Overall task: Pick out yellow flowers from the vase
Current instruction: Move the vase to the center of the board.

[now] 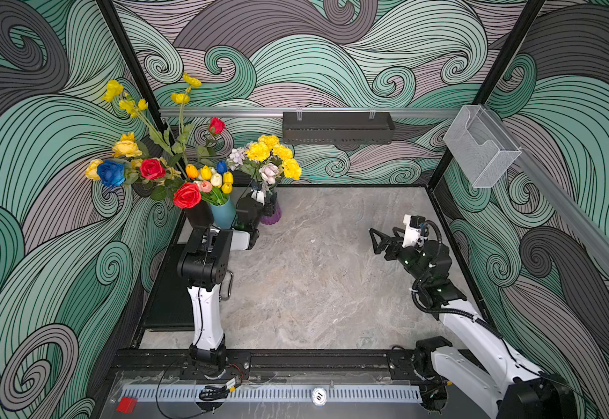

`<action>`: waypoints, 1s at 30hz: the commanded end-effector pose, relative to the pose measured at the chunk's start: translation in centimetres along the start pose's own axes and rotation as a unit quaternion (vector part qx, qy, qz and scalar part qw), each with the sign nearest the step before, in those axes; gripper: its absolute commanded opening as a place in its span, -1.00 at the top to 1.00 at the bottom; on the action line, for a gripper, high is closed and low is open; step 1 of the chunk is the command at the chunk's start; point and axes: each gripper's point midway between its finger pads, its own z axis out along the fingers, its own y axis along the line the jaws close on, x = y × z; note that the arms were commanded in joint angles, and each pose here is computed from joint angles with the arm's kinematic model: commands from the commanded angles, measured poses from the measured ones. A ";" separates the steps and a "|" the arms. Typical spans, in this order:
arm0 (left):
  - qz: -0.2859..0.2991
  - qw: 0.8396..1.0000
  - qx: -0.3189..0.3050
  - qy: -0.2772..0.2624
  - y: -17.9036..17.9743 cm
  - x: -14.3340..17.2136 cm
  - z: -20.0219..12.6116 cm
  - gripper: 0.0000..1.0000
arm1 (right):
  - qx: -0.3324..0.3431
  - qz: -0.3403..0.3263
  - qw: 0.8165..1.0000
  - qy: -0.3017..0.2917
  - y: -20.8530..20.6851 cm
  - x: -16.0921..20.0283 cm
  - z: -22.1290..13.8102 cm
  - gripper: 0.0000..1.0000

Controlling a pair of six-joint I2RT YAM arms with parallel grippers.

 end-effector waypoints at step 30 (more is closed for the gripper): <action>0.006 0.963 0.269 -0.025 -20.5 -2.7 -1.3 -0.04 | 0.000 -0.013 1.000 -0.007 1.1 -1.5 0.1 -0.95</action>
